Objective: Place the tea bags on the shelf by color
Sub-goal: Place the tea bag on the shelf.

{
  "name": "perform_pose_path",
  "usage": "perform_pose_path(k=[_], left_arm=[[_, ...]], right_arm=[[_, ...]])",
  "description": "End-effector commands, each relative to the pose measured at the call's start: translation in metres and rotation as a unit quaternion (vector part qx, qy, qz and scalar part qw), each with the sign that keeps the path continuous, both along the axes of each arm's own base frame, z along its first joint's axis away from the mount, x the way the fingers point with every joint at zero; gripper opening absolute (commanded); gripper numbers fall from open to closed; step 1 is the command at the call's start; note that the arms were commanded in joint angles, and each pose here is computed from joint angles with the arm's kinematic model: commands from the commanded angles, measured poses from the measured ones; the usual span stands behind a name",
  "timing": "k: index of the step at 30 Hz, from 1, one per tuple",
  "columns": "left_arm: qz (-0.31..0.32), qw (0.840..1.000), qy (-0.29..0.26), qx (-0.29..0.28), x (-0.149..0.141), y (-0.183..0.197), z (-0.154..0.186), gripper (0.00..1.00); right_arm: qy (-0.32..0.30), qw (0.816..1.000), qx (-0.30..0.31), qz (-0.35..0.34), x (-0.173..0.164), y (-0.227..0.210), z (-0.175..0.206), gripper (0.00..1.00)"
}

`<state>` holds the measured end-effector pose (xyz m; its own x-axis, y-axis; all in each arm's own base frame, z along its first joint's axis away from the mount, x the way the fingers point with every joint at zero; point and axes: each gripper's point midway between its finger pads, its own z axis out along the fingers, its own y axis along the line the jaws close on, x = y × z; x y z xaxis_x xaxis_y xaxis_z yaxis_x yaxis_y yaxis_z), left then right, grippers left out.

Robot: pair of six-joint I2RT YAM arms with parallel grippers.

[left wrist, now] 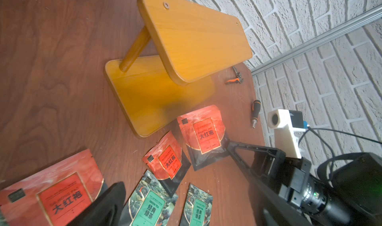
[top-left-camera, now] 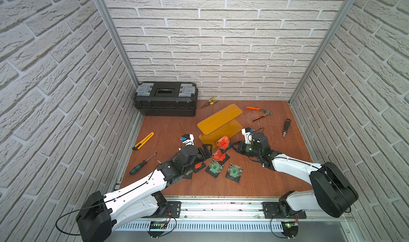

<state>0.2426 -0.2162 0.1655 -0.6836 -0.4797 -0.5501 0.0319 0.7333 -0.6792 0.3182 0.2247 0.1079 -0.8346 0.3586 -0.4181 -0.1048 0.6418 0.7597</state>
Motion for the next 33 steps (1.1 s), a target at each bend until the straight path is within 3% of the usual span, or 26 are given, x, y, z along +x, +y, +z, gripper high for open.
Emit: perform_pose_path(k=[1, 33], left_arm=[[0.021, 0.999, 0.002, 0.033, -0.003, 0.021, -0.012, 0.98], [0.061, 0.997, -0.002, 0.035, -0.012, 0.056, -0.015, 0.98]], right_arm=[[-0.049, 0.999, 0.011, 0.014, 0.015, 0.015, 0.019, 0.03], [0.031, 0.997, 0.067, 0.038, 0.057, 0.062, -0.028, 0.03]])
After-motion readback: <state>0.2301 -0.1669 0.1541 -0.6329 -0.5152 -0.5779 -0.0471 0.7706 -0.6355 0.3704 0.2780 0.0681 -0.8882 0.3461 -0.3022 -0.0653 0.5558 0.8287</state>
